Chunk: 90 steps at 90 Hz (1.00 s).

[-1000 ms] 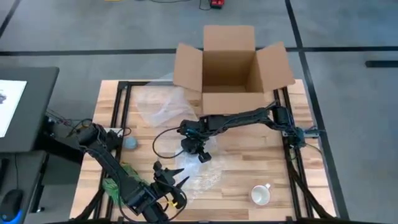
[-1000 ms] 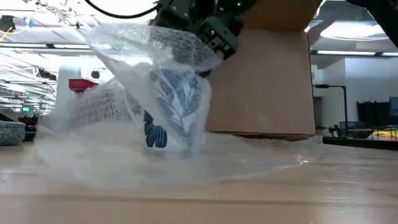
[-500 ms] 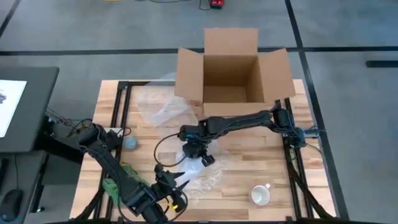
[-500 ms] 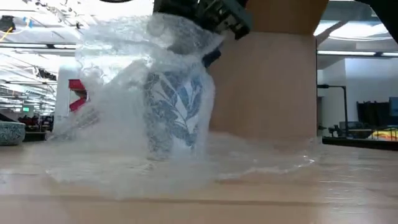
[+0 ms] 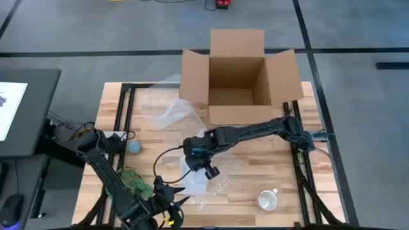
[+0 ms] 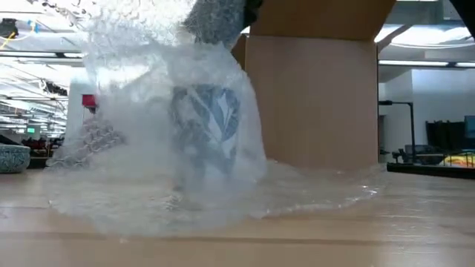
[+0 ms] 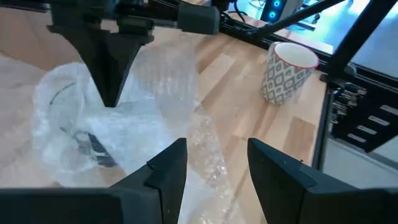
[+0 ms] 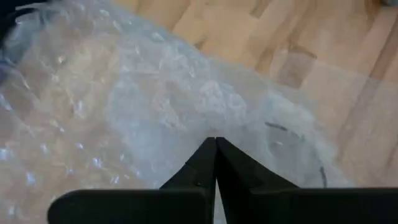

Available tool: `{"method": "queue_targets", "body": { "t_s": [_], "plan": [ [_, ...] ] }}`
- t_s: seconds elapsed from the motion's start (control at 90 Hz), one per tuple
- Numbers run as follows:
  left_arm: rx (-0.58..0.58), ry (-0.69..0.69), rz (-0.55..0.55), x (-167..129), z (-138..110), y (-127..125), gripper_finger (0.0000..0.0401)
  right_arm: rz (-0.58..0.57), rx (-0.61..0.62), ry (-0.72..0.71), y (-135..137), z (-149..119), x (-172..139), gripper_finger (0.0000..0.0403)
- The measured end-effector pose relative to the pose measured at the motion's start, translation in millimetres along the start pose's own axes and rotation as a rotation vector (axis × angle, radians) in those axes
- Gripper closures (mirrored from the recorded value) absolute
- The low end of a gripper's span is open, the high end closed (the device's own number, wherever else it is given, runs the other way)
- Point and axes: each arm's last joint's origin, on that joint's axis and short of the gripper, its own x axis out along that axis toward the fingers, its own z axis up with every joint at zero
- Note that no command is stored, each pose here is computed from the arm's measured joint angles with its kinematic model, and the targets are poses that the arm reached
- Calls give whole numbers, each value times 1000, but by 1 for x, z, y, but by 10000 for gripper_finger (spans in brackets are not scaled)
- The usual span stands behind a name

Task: Wrap mug
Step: Wrap the white blue mug with bubble wrap

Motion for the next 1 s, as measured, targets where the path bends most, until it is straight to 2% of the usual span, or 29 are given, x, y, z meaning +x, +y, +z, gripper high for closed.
{"method": "queue_targets", "body": {
  "t_s": [0.1, 0.278, 0.478, 0.722, 0.811, 1.0],
  "plan": [
    [-15, 1, -3, -1, -1, 0, 253, -13, 22, 0, -7, -10, 13, 403],
    [-17, 0, -1, -1, 0, 0, 253, -95, 159, -9, -34, -27, 22, 403],
    [-35, -1, 0, 0, 0, 0, 253, -102, 222, 15, -46, -48, 36, 403],
    [-41, -8, 9, 3, 2, 1, 253, -88, 201, 32, -41, -54, 45, 403],
    [-57, -10, 15, 5, 3, 1, 253, -83, 142, 35, -37, -53, 45, 403],
    [-61, -11, 16, 6, 3, 1, 253, -78, 105, 41, -38, -40, 30, 403]
  ]
}}
